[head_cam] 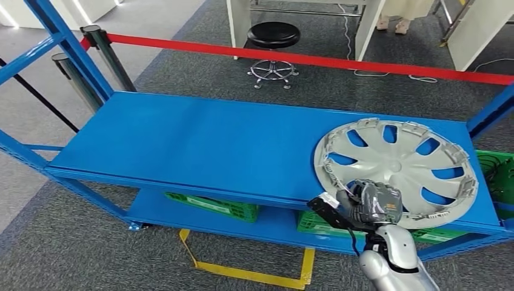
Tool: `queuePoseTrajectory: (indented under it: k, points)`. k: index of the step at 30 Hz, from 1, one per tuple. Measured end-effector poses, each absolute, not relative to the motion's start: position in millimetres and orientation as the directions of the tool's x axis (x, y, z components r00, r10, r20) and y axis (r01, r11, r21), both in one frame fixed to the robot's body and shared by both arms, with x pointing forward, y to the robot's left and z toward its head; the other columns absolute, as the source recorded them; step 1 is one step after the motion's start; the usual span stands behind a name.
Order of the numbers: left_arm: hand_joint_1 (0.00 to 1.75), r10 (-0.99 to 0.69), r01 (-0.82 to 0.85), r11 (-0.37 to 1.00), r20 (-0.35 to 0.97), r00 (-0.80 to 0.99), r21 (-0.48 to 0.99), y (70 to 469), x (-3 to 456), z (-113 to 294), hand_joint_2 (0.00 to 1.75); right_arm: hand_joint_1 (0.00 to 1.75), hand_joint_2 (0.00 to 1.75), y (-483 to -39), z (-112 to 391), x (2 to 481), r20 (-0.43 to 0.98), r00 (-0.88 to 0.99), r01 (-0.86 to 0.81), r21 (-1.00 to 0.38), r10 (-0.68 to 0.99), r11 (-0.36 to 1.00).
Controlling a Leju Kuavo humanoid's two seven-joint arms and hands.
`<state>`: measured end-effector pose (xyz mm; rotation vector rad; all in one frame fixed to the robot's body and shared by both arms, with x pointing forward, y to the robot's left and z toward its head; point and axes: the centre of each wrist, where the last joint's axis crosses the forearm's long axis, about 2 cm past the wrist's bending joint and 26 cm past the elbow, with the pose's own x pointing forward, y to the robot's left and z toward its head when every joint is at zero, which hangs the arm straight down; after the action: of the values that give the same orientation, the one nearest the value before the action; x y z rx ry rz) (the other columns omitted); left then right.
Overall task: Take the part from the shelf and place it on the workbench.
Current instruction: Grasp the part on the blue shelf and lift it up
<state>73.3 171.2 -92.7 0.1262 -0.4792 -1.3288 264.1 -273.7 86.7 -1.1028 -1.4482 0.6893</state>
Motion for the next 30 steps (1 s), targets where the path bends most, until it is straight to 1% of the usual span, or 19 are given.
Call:
queuePoseTrajectory:
  k: [3,7,11,15,30]
  points:
    - [0.00,-0.952,0.902,0.242,0.266,0.150,0.358,171.5,73.1,-92.8,0.00,1.75,1.75,-273.2,87.6,261.0,0.388,0.044,0.273,-0.891,0.921,0.363]
    - [0.00,-0.954,0.906,0.224,0.271,0.128,0.360,171.5,73.2,-92.8,0.00,1.75,1.75,-271.4,95.3,257.0,0.308,-0.022,0.354,-0.887,0.951,0.296]
    - [0.00,-0.957,0.912,0.197,0.275,0.097,0.361,171.4,72.9,-92.9,0.00,1.75,1.75,-269.5,105.7,253.0,0.226,-0.076,0.449,-0.862,0.971,0.236]
    - [0.00,-0.957,0.914,0.175,0.281,0.070,0.366,169.6,73.9,-92.3,0.00,1.75,1.75,-264.8,114.9,249.6,0.166,-0.123,0.510,-0.835,0.978,0.206]
    - [0.00,-0.958,0.918,0.142,0.285,0.033,0.370,170.7,75.1,-92.4,0.00,1.75,1.75,-258.1,119.3,247.9,0.120,-0.175,0.531,-0.824,0.977,0.196]
